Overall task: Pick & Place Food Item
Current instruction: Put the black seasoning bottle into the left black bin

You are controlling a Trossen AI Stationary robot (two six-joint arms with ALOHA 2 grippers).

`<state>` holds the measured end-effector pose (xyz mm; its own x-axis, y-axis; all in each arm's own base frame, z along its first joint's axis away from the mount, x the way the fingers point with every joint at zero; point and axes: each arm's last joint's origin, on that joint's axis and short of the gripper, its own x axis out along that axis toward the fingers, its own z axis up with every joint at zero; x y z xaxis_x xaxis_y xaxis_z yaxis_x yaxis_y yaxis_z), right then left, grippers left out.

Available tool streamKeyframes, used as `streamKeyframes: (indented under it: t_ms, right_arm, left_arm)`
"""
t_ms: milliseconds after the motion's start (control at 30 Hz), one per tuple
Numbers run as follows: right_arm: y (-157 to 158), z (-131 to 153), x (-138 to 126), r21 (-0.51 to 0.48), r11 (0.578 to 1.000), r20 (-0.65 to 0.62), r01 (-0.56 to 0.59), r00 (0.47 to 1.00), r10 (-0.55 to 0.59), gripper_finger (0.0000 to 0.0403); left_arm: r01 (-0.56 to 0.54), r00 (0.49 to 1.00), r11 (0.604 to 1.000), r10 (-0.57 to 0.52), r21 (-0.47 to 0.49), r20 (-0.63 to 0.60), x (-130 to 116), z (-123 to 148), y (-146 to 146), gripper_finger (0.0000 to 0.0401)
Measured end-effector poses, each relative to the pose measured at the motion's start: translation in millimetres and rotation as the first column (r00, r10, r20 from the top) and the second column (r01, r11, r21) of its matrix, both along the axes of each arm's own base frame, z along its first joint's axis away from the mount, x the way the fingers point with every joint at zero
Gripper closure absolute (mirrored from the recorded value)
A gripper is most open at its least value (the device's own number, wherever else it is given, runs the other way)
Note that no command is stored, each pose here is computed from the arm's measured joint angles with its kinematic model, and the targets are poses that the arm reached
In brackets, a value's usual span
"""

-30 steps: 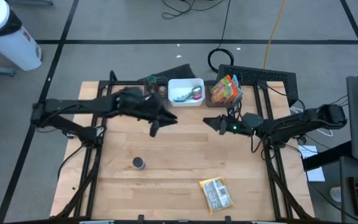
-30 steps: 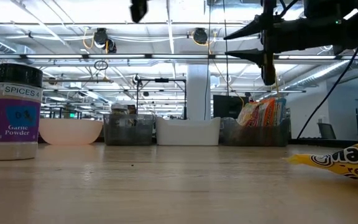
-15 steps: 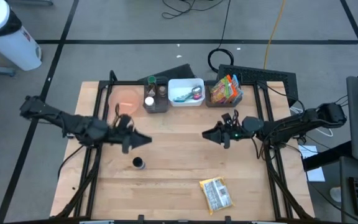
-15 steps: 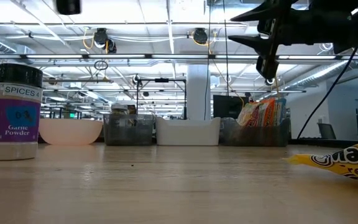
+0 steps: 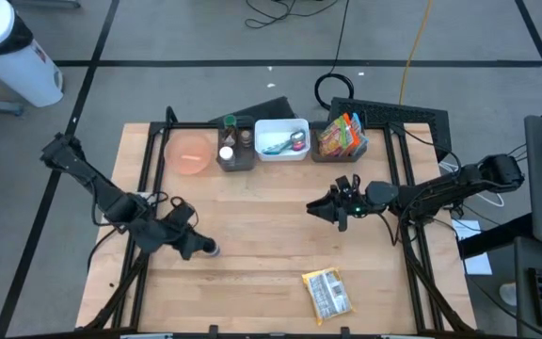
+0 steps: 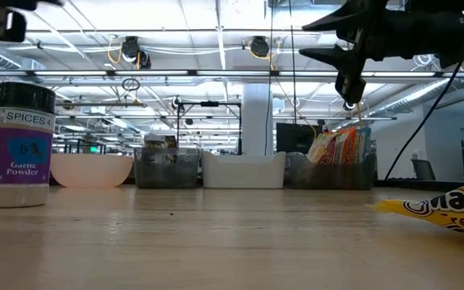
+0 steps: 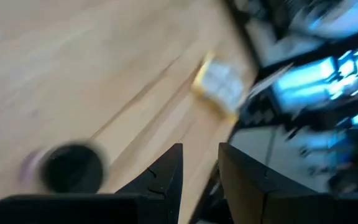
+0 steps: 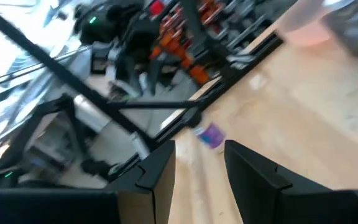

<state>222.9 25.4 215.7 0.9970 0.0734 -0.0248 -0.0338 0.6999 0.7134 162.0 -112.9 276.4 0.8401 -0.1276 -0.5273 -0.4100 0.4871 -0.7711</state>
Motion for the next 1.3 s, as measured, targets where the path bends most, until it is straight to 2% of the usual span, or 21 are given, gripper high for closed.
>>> streamKeyframes:
  t_ms: [200,267,433,533,667,800,1100,1300]
  right_arm:
    - [-6.9,-0.2,0.2,-0.023,0.984,0.0,0.175,0.985,-0.175,0.0273]
    - [-10.3,0.0,0.3,-0.022,0.977,0.002,0.211,0.978,-0.211,0.0273]
    - [-14.6,2.4,0.5,0.007,0.973,0.024,0.23,0.973,-0.23,0.0273]
    - [-14.7,3.0,0.5,0.005,0.973,0.03,0.232,0.972,-0.232,0.0273]
    - [-14.8,3.1,0.5,0.006,0.972,0.031,0.236,0.971,-0.236,0.0273]
    - [-15.1,3.1,0.4,-0.003,0.969,0.032,0.247,0.968,-0.247,0.0273]
    - [-16.4,1.9,0.2,-0.052,0.958,0.024,0.284,0.959,-0.283,0.0273]
    - [-16.4,-1.6,0.6,-0.078,0.956,-0.006,0.281,0.959,-0.282,0.0273]
  left_arm:
    - [0.146,0.962,0.989,-0.142,-0.002,-0.232,-12.2,-15.2,1.9,0.0293]
    - [0.173,0.948,0.984,-0.158,0.031,-0.275,-15.1,-18.4,3.7,0.0293]
    - [0.304,0.901,0.942,-0.235,0.144,-0.365,-19.7,-24.5,10.8,0.0293]
    - [0.373,0.858,0.912,-0.269,0.169,-0.438,-21.8,-28.5,17.9,0.0293]
    - [0.397,0.831,0.903,-0.278,0.163,-0.482,-19.9,-30.4,27.1,0.0291]
    - [0.411,0.817,0.905,-0.313,0.107,-0.485,-15.0,-30.1,34.1,0.027]
    - [0.465,0.795,0.882,-0.453,-0.074,-0.404,-4.6,-24.9,39.8,0.0178]
    - [0.497,0.811,0.865,-0.49,-0.066,-0.319,2.4,-20.1,40.2,0.0154]
